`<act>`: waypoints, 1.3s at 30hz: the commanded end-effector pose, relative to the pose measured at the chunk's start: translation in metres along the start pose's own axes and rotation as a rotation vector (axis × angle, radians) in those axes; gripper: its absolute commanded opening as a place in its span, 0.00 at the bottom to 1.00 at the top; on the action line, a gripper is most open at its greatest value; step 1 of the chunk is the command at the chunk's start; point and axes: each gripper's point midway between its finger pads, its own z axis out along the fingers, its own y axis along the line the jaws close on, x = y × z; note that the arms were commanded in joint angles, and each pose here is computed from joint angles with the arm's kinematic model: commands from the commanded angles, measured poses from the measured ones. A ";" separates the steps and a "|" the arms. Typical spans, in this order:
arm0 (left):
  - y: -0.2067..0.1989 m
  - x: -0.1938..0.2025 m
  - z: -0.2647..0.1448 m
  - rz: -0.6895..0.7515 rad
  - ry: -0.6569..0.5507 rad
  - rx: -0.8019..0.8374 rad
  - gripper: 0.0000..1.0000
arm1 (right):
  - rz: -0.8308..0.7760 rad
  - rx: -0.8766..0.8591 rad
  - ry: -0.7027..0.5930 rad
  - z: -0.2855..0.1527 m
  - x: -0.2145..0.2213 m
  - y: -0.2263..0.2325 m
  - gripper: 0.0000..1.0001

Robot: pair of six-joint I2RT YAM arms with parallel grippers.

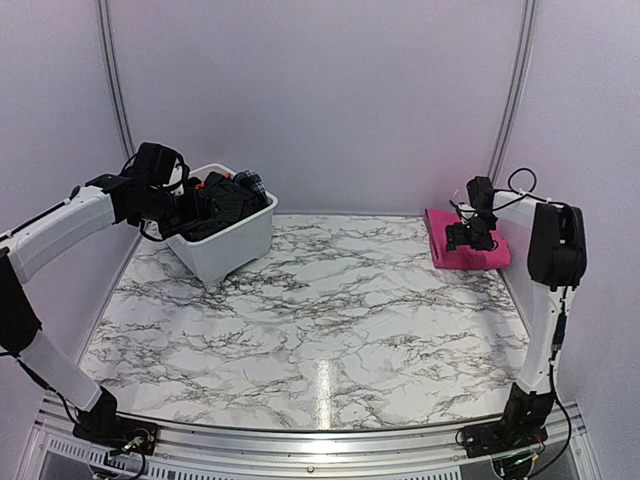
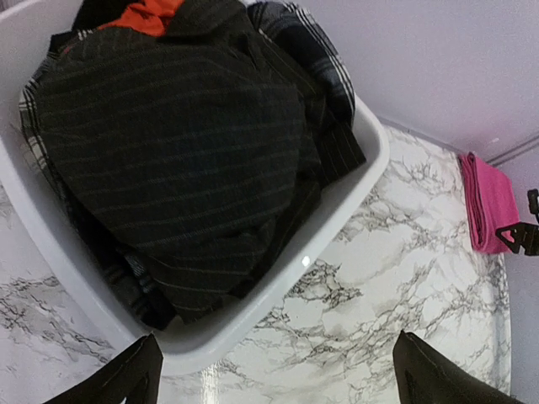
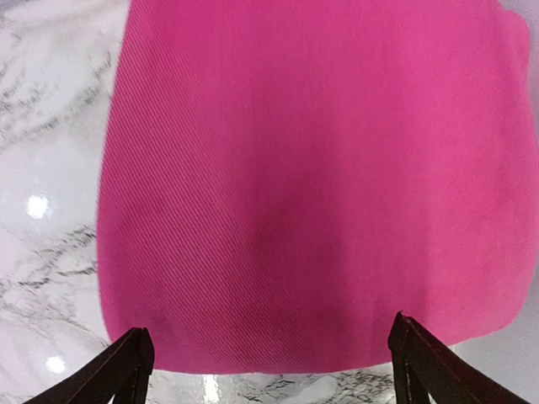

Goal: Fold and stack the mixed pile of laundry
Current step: Move the rectangle-folded trousers to the corner of the board.

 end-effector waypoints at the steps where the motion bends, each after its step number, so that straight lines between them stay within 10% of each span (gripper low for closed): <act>1: 0.010 -0.048 -0.019 -0.032 -0.104 -0.021 0.99 | -0.033 0.001 -0.228 -0.094 -0.065 0.019 0.97; 9: 0.023 -0.106 -0.020 0.000 -0.175 -0.050 0.99 | 0.014 -0.103 -0.528 -0.223 -0.108 0.041 0.99; 21: 0.059 -0.059 0.109 0.082 0.126 -0.178 0.96 | 0.103 -0.441 -0.480 -0.236 -0.064 0.054 0.99; 31: 0.045 -0.123 0.067 0.131 -0.067 -0.260 0.04 | 0.130 -0.503 -0.410 -0.214 -0.024 0.066 0.99; 39: -0.001 -0.195 -0.039 0.097 -0.341 -0.160 0.00 | 0.136 -0.557 -0.428 -0.221 -0.027 0.073 0.99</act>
